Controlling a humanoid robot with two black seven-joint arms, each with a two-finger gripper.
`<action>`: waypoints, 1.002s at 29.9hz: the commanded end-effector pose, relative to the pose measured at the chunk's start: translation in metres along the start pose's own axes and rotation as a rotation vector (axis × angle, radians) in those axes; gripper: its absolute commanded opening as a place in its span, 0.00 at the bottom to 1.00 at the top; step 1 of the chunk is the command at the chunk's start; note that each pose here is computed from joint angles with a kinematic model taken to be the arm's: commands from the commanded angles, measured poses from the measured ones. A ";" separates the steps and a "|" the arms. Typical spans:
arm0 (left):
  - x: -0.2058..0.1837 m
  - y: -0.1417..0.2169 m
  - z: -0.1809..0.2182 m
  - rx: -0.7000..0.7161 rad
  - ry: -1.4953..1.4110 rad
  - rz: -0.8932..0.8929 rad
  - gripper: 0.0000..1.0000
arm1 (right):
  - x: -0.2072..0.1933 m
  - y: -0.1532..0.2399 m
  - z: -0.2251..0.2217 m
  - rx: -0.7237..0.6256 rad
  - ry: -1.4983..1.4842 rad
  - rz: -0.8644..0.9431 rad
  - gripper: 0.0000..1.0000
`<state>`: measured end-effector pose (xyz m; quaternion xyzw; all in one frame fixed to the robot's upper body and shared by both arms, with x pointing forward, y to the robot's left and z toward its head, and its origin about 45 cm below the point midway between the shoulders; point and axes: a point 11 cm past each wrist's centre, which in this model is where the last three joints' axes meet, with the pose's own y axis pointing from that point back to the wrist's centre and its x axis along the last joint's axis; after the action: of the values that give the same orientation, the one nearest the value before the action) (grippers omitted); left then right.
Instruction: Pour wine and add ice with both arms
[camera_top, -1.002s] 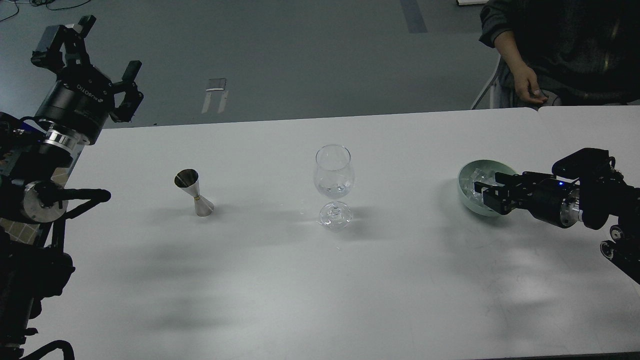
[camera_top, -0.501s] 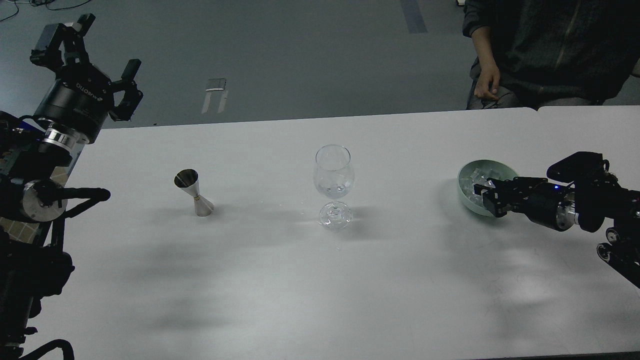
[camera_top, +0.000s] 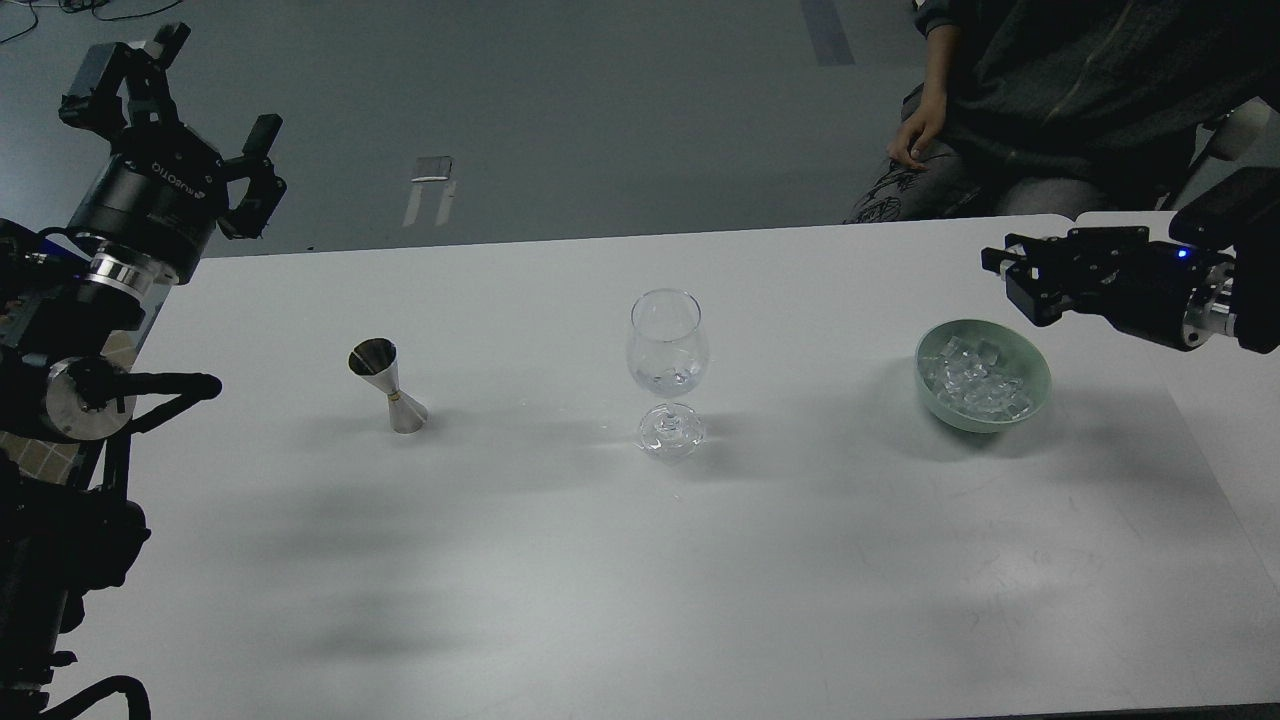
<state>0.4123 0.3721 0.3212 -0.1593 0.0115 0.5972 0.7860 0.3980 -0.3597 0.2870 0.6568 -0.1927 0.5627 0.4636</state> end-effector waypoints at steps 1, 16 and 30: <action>-0.001 -0.001 0.001 -0.002 0.000 -0.001 0.97 | 0.069 0.001 -0.018 0.065 0.066 0.067 0.00; -0.004 -0.002 0.004 -0.007 -0.007 -0.013 0.97 | 0.152 -0.071 -0.165 0.410 0.238 0.043 0.00; -0.004 0.001 0.000 0.003 -0.003 -0.010 0.97 | 0.090 -0.092 -0.187 0.458 0.284 -0.171 0.00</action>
<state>0.4109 0.3690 0.3232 -0.1578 0.0092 0.5932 0.7894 0.3917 -0.1384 0.3253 0.6701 0.0568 0.6405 0.3708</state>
